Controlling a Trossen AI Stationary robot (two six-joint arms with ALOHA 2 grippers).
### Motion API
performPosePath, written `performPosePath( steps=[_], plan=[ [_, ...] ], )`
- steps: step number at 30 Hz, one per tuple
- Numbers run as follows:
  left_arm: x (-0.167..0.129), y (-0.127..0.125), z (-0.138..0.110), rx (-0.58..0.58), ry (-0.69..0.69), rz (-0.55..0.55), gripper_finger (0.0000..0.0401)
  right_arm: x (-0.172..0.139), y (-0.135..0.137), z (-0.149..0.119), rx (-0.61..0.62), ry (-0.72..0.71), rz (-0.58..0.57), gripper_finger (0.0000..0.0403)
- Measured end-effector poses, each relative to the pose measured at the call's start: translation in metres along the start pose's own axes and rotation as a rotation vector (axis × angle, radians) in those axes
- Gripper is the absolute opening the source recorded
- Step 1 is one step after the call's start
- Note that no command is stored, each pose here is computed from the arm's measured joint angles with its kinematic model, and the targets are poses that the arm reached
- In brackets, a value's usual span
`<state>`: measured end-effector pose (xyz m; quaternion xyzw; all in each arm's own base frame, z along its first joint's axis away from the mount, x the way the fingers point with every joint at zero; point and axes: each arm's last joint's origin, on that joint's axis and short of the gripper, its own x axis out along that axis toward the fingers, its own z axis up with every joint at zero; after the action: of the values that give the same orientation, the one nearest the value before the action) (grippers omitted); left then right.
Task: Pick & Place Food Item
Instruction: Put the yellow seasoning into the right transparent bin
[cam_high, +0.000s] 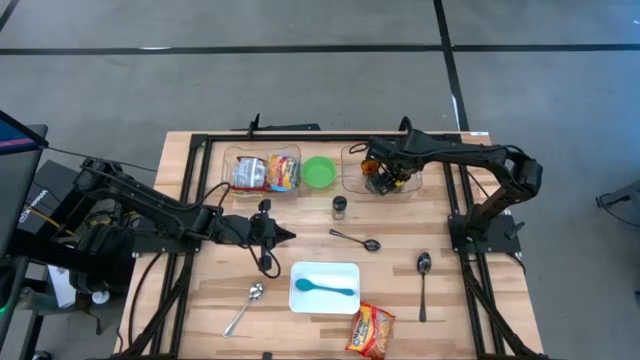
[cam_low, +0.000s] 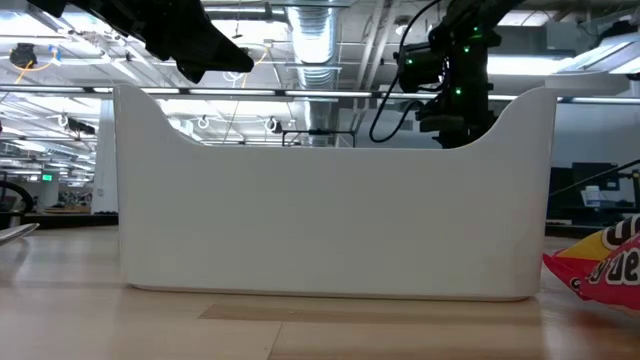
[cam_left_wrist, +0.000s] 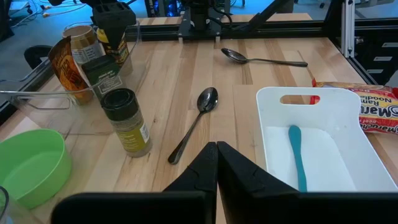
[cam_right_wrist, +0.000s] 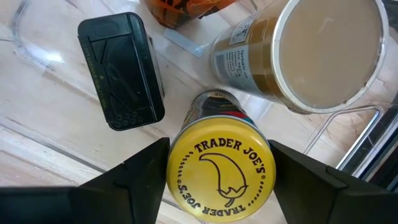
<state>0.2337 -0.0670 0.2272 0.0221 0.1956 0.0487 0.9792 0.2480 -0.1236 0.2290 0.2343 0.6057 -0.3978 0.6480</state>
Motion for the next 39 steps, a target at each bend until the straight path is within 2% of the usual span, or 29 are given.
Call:
performPosePath(
  steps=[8, 20, 35, 39],
  plan=[
    [0.0, 0.0001, 0.0001, 0.0, 0.0, 0.0, 0.0004, 0.0, -0.0002, 0.0001, 0.001, 0.0, 0.0, 0.0258],
    [0.0, 0.0001, 0.0, 0.0, 0.0, 0.0, 0.0004, -0.0003, -0.0022, -0.0033, -0.008, 0.035, -0.019, 0.0316],
    [0.0, 0.0, 0.0, 0.0, 0.0, 0.0, 0.0004, -0.0007, -0.004, -0.0073, -0.026, 0.071, -0.045, 0.0318],
    [0.0, 0.0001, 0.0, 0.0, 0.0, 0.0, 0.0004, -0.0031, 0.0, -0.0096, -0.076, 0.036, -0.09, 0.0318]
  ],
)
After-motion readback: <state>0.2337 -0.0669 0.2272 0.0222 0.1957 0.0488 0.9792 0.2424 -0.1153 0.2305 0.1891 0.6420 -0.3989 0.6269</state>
